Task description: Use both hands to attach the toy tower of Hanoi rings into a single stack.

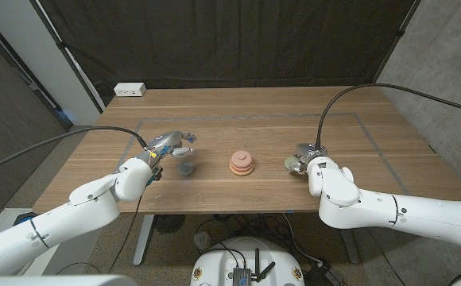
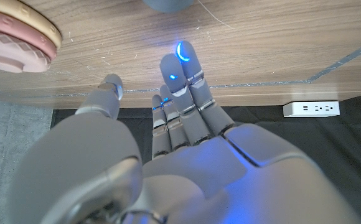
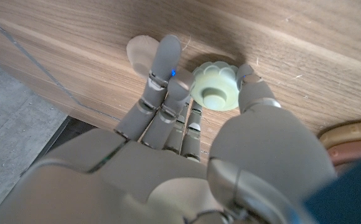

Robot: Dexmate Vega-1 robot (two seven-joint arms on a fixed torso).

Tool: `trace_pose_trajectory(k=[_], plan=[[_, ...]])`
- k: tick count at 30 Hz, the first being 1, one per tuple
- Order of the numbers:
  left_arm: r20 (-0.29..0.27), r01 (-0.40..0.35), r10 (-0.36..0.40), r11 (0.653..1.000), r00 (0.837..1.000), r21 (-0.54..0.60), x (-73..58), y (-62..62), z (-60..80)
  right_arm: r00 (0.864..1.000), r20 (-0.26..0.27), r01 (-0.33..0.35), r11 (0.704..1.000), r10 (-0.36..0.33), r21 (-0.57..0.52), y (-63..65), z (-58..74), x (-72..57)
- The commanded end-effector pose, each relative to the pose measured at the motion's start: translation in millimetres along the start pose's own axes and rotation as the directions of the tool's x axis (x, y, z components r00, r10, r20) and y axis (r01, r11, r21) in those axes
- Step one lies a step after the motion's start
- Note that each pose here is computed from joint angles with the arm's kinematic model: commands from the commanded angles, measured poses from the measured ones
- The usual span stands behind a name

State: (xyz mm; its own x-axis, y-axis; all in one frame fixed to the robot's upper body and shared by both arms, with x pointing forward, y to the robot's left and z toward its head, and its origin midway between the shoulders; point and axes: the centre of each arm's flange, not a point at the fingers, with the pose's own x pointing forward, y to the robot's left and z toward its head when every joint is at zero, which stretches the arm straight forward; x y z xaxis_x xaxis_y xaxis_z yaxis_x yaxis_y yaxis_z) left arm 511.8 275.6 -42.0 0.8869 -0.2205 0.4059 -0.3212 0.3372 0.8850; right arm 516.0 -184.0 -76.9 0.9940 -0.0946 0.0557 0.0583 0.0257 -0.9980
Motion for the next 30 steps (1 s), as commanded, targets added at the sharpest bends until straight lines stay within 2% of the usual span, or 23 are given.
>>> trace_pose_trajectory(k=[1,8,30], plan=[[0.005,0.006,-0.006,1.000,1.000,-0.001,1.9,-0.5,-0.1,0.999,0.005,0.039,0.999,-0.039,0.002,-9.6,-1.2,-5.5],[0.005,0.006,-0.006,1.000,1.000,-0.001,2.9,-0.3,-0.2,0.999,0.009,0.039,0.999,-0.039,-0.012,-16.4,-1.0,-9.8],[-0.001,0.005,-0.005,1.000,1.000,-0.013,5.4,-0.8,-0.4,0.992,0.057,0.115,0.993,-0.113,-0.029,-44.8,7.3,-30.2]])
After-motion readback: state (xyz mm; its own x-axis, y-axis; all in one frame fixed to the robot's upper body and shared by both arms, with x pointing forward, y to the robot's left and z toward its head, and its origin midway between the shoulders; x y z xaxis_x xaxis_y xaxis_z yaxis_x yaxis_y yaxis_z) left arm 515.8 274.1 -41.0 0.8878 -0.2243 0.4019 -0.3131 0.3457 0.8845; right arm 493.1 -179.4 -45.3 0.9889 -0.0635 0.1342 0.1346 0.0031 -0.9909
